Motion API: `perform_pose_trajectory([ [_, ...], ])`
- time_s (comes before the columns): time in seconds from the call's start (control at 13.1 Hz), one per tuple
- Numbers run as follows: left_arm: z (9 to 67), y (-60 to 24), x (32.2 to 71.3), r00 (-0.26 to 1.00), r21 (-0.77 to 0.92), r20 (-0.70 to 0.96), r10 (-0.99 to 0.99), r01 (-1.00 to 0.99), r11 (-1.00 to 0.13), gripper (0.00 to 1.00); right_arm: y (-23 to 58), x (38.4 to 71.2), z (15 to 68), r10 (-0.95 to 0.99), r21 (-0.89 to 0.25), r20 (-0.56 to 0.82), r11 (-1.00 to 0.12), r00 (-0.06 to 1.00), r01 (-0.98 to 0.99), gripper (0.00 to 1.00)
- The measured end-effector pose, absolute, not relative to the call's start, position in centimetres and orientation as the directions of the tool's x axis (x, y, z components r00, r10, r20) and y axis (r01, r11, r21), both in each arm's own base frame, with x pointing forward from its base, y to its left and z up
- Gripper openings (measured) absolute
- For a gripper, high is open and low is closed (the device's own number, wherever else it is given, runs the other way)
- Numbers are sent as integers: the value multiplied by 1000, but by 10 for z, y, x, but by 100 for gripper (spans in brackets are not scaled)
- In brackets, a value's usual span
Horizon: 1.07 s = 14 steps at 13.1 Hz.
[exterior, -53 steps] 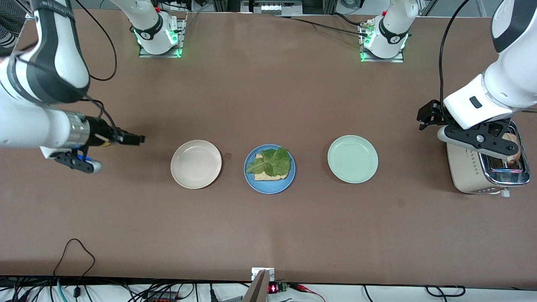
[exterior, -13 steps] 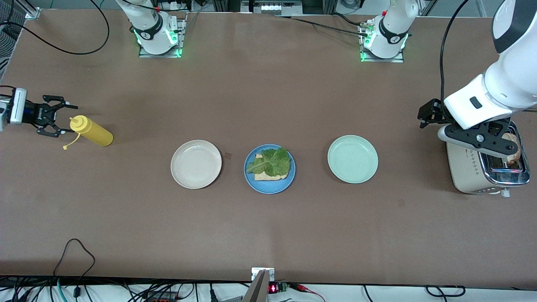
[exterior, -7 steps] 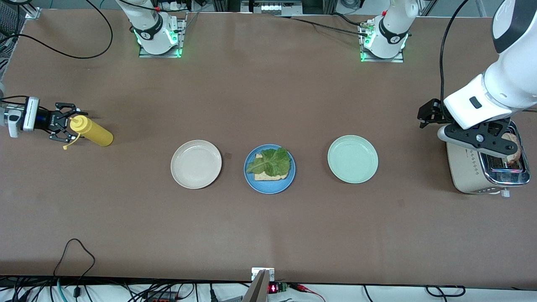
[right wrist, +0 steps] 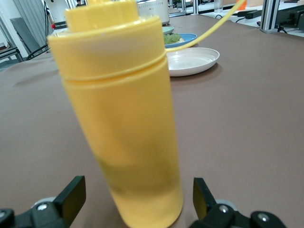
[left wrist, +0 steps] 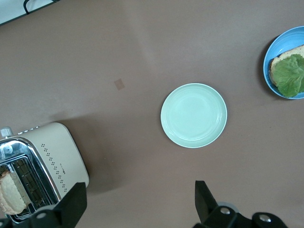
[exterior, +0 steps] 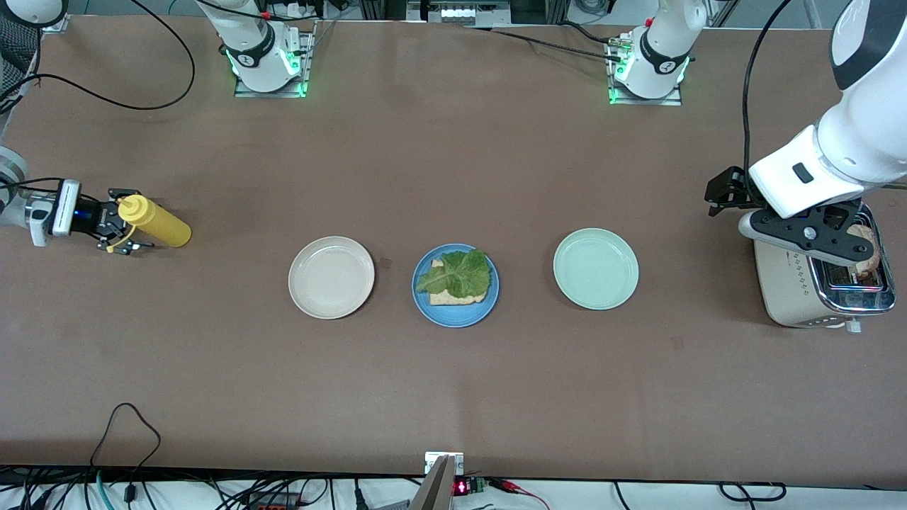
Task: Make sandwich in blue plate with both arms
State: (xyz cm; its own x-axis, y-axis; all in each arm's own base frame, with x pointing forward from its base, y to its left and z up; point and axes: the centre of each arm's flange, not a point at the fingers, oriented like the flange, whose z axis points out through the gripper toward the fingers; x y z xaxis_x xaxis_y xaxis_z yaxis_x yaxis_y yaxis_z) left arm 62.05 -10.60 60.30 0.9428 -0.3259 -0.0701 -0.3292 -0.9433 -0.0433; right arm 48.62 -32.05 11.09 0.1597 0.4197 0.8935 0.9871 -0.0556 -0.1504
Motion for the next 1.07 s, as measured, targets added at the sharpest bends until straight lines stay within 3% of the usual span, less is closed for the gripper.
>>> perform_pose_trajectory([
  [0.61, 603, -106, 620, 943, -43, -70, -326, -330, -943, 100, -282, 506, 100, 403, -152, 905, 1, 138, 988, 100],
  [0.84, 603, -106, 620, 943, -43, -70, -326, -330, -943, 100, -265, 519, 102, 414, -143, 903, 31, 118, 989, 67],
  [1.07, 603, -106, 620, 943, -43, -70, -326, -330, -943, 100, -250, 536, 108, 447, -122, 890, 53, 86, 991, 63],
])
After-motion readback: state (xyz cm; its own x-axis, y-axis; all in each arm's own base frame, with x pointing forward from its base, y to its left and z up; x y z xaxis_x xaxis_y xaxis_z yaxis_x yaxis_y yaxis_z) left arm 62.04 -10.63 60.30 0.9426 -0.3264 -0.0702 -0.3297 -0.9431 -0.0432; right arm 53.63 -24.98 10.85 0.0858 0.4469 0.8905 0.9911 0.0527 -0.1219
